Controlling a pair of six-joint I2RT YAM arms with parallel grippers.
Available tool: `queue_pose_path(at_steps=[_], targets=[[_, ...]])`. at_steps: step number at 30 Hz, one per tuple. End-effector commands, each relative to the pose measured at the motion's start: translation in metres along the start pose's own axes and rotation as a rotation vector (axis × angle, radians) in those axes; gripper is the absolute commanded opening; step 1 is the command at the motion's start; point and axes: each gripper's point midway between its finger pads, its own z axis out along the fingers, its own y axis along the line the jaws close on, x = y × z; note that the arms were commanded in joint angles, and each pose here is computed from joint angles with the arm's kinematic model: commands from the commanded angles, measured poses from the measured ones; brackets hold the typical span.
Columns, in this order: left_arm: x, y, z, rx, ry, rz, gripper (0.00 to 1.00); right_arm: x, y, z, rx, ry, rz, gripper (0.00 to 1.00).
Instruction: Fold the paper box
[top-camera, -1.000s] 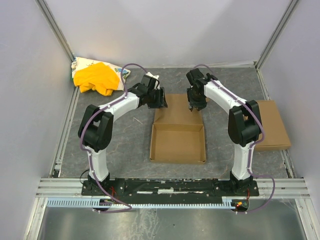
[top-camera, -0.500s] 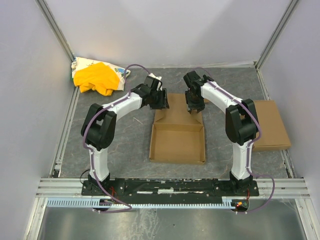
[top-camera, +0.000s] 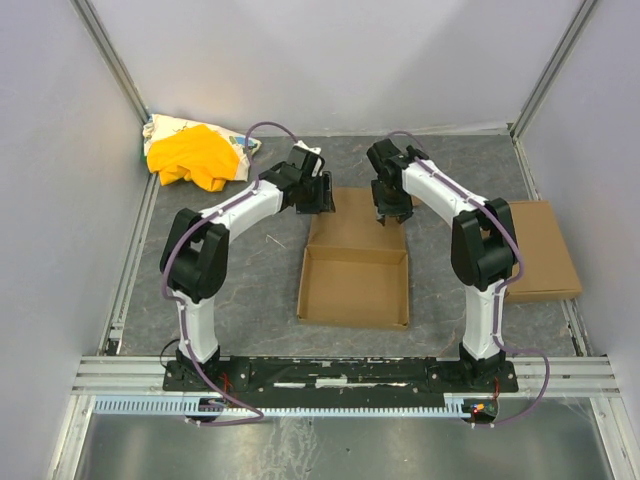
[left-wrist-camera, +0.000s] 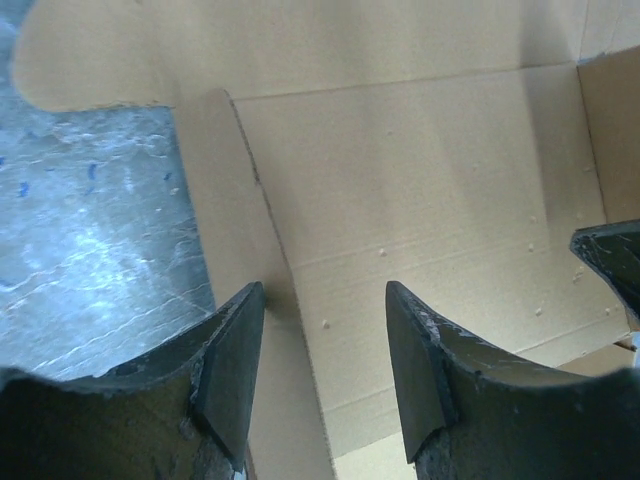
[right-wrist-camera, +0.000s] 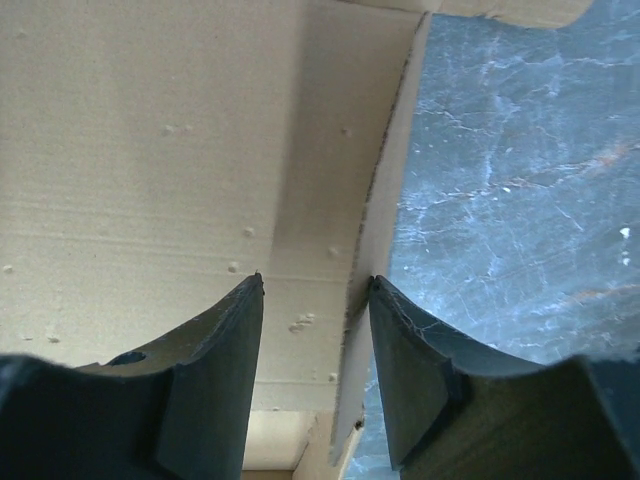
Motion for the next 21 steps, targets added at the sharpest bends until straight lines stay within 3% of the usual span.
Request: queue_pose_path(at_steps=[1,8,21], targets=[[-0.046,0.008,-0.041,-0.065,-0.11,0.038,0.59,-0.025,-0.014,-0.038,0.05,-0.082,0.032,0.55],[-0.05,0.039,-0.044,-0.146,-0.092,0.034,0.59,-0.033,-0.036,-0.03,0.088,-0.044,0.058,0.55],[-0.066,0.045,-0.052,-0.162,-0.132,0.039,0.58,-0.052,-0.05,0.003,0.085,0.016,0.075,0.49]])
